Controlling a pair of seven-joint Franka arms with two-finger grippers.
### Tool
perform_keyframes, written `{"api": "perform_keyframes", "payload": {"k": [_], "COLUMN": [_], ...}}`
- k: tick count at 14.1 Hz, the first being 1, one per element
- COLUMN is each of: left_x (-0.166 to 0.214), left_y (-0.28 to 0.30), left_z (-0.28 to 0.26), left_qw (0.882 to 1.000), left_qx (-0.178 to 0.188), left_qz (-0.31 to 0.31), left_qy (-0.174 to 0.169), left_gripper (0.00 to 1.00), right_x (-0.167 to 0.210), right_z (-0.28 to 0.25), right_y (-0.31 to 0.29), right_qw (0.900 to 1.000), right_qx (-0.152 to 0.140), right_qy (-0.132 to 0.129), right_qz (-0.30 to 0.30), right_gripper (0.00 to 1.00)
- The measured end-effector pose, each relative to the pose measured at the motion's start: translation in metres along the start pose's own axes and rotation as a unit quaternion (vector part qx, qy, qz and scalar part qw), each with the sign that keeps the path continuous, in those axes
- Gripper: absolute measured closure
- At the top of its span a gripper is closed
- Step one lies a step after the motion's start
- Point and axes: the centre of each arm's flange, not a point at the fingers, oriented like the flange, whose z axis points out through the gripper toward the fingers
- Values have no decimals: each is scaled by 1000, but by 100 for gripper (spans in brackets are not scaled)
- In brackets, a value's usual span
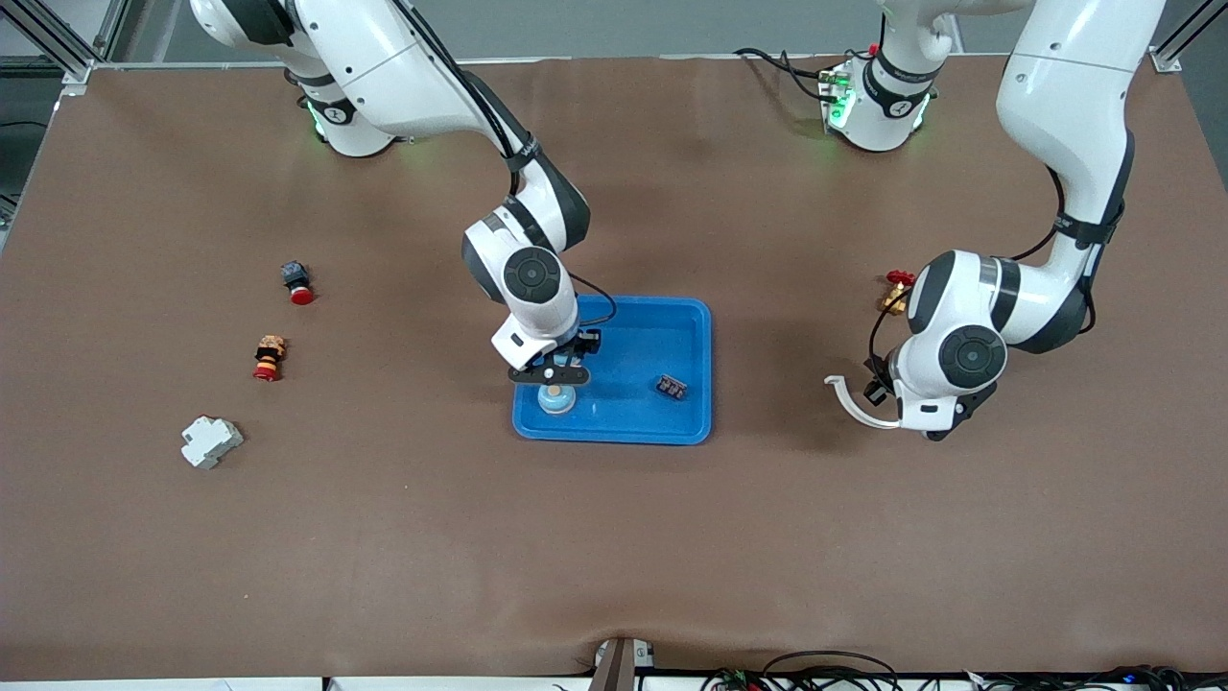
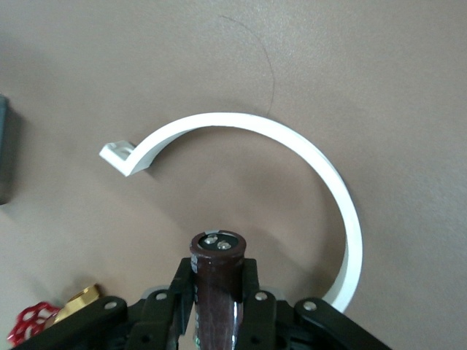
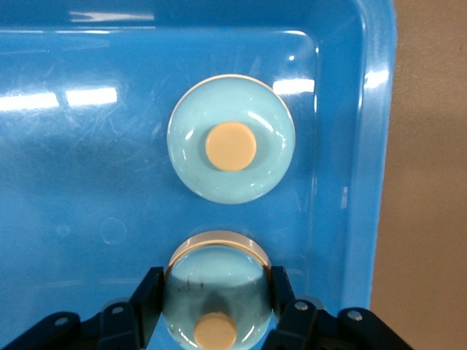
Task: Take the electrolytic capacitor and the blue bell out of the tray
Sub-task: 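Set the capacitor inside the white arch while the right gripper carries the bell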
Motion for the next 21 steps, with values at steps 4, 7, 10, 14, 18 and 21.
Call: {"api": "perform_keyframes", "payload": {"k": [4,7,10,14,18,21], "left_x": [2,1,1,4,16,4], "left_y": [2,3,3,5,12,33], "left_z": [16,21,26,15,-44,-99], "left_qw": [1000,1000,1000,1000,1000,1000], "left_qx": [2,4,7,0,3,-4], "left_qz": [0,1,2,1,-5,-8], "left_qy": [-5,-8,-11,-5,3,8], "left_gripper": [70,70,63,25,0,0], "right_x": [0,1,4,20,58,89], "right_z": [0,-2,-15,-90,-165,-198], "right_y": [0,-1,-2,-1,63,134], "right_qw": [1000,1000,1000,998,995,989], "right_qx": [0,0,-14,-34,-35,-18], "right_qy": [0,1,-17,-48,-79,-86], "right_qz": [0,0,1,2,-56,-117], "right_gripper": [37,37,37,37,37,37]}}
